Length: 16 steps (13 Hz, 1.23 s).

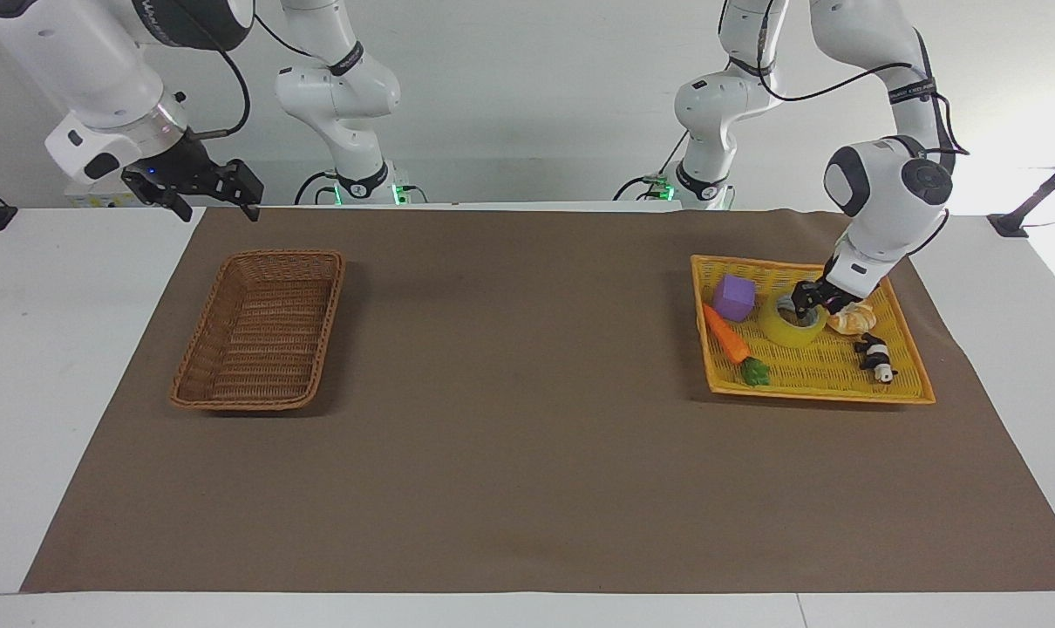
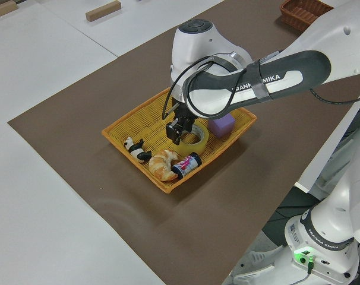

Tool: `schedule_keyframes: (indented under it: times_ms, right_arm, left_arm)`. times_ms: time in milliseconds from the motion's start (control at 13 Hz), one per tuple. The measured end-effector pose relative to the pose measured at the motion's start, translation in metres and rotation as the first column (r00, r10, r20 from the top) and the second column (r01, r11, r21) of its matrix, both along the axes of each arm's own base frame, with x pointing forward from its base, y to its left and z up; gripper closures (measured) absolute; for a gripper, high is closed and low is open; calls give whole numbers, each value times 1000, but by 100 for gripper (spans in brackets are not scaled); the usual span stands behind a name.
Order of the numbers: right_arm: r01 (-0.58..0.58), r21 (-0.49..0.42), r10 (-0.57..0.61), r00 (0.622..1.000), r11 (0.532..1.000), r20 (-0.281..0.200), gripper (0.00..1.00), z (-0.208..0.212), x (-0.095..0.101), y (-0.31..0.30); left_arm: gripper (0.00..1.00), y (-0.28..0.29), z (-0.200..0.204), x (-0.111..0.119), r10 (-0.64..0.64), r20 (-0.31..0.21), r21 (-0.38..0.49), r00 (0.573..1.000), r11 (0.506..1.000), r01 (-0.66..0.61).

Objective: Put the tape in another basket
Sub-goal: 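Reach the left gripper down toward the tape roll in the yellow basket, then grasp the tape roll rim with the left gripper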

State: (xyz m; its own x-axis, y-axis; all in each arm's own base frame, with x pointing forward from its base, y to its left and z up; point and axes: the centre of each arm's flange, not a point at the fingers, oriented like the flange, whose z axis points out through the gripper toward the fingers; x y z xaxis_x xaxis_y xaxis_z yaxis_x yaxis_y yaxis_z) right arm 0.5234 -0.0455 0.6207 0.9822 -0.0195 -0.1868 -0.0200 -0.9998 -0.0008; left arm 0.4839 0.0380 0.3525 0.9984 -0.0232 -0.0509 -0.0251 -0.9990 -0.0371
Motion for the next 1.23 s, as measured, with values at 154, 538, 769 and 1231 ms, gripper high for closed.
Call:
schedule_keyframes:
  times_ms: [154,538,769,1231]
  right_arm:
    - [0,0,0,1000,1000,0,1,0,0,0]
    - [0,0,0,1000,1000,0,1,0,0,0]
    - [0,0,0,1000,1000,0,1,0,0,0]
    - [0,0,0,1000,1000,0,1,0,0,0]
  left_arm:
    - [34,0,-6,0,-14,-13,-4,1000,1000,14]
    - [35,1,-24,2,-32,-31,-15,999,999,32]
    - [36,1,-36,0,-41,-46,-21,998,999,40]
    - [77,3,-46,-4,-36,-66,-26,997,999,34]
